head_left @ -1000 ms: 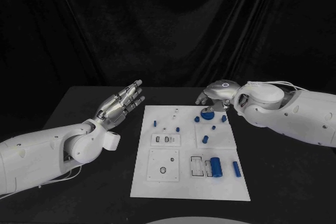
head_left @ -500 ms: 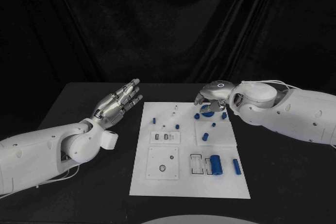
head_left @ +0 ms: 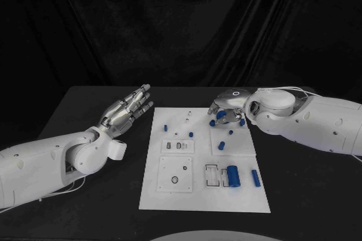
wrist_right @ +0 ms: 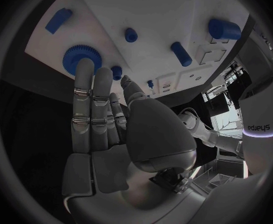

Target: Assemble the parts on the task board

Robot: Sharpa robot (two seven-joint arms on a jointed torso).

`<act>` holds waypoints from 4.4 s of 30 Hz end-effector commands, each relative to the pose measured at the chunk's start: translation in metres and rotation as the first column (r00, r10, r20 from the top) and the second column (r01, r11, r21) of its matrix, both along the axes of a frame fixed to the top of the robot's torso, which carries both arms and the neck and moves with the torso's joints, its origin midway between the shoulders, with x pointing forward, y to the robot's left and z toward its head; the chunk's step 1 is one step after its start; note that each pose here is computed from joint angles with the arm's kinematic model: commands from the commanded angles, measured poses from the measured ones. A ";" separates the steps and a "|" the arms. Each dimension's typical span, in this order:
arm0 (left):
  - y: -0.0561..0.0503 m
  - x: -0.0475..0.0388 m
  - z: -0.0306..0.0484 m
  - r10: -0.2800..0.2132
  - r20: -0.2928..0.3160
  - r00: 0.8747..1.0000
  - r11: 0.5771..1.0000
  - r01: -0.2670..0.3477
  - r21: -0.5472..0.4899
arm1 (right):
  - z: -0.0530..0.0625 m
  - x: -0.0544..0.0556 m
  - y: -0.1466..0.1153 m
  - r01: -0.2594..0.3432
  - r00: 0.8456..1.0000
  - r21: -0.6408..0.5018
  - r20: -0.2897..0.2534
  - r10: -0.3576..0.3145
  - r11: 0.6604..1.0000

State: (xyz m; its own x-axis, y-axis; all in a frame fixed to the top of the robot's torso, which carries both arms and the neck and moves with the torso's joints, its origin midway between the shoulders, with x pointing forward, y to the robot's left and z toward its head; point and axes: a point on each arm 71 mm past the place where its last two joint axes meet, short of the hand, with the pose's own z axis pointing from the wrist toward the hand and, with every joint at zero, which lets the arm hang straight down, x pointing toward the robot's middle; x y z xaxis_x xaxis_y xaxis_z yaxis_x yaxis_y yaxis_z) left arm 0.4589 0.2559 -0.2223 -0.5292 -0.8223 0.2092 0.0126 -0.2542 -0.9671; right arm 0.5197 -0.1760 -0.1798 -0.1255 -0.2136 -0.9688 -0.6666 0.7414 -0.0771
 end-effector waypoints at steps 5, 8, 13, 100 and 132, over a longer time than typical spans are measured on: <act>-0.001 0.0004 0.0034 -0.014 0.026 1.000 1.000 0.015 -0.022 | -0.004 0.000 0.001 -0.006 1.000 -0.012 -0.008 0.006 1.000; 0.000 0.0004 0.0033 -0.016 0.024 1.000 1.000 0.017 -0.022 | -0.005 0.000 0.001 -0.003 1.000 -0.015 -0.012 0.003 1.000; 0.001 0.0003 0.0031 -0.018 0.021 1.000 1.000 0.019 -0.021 | -0.010 0.001 0.002 0.001 1.000 -0.017 -0.017 -0.001 1.000; -0.001 -0.0022 0.0066 0.004 0.106 0.994 0.999 -0.008 0.038 | 0.018 0.032 0.063 -0.079 0.995 0.090 0.066 0.073 0.993; -0.004 -0.0023 0.0045 -0.038 0.075 0.996 0.999 0.036 0.033 | 0.011 0.037 0.062 -0.044 0.996 0.095 0.078 0.037 0.995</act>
State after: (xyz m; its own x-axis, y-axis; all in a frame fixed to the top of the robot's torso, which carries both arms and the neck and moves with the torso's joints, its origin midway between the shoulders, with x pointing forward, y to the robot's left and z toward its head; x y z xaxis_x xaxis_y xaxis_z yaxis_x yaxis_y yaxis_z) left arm 0.4569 0.2532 -0.2219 -0.5537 -0.8212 0.1378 0.0468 -0.1960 -0.9795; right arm 0.5553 -0.1126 -0.1665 -0.0530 -0.1226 -0.9910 -0.7065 0.7060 -0.0496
